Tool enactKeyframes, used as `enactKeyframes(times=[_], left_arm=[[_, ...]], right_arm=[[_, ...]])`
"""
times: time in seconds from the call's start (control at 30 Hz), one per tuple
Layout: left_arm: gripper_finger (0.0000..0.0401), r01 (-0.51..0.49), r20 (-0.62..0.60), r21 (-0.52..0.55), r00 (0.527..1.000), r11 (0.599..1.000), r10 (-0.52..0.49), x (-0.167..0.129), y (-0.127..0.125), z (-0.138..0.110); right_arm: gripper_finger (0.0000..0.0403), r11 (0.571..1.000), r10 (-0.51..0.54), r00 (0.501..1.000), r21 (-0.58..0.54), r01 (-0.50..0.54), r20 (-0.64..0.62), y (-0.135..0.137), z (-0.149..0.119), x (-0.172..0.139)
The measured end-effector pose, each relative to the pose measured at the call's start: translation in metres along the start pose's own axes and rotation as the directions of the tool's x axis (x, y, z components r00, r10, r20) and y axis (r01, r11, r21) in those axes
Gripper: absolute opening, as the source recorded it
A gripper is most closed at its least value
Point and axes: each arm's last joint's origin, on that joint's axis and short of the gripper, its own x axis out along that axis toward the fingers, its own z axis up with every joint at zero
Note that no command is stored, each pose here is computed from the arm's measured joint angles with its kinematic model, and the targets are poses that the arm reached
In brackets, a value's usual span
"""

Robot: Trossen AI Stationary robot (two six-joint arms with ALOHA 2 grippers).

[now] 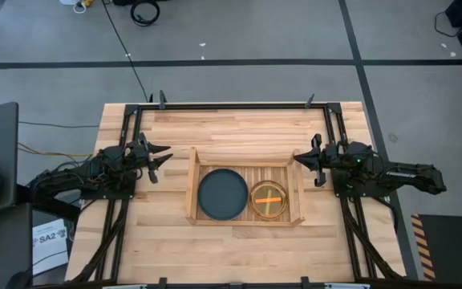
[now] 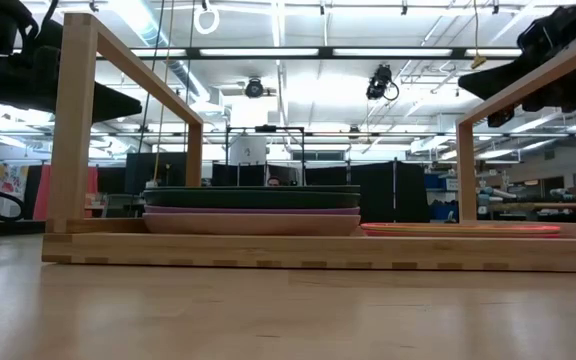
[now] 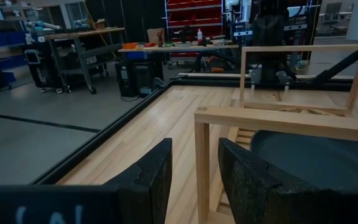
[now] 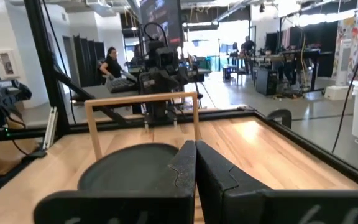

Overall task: Place and stack plates onto a shelf
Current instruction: Return to Home Position

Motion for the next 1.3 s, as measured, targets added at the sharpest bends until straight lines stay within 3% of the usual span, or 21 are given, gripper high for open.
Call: enactKeyframes(times=[0.63, 1.07, 1.3], left_arm=[[0.0137, 0.000, -0.001, 0.000, 1.000, 1.000, 0.000, 0.000, 0.000, 0.000], [0.0137, -0.001, 0.015, -0.003, 1.000, 1.000, 0.001, 0.000, 0.000, 0.001], [0.0137, -0.003, 0.051, -0.010, 0.999, 1.000, 0.004, 0.000, 0.000, 0.004]], right_arm=[[0.0011, 0.998, -0.012, 0.995, 0.052, 0.017, -0.101, -0.001, -0.009, -0.001], [0.0011, 0.999, -0.001, 0.999, 0.038, -0.001, 0.034, 0.000, 0.003, 0.000], [0.0011, 0.999, -0.001, 0.999, 0.038, -0.001, 0.035, 0.000, 0.003, 0.000]])
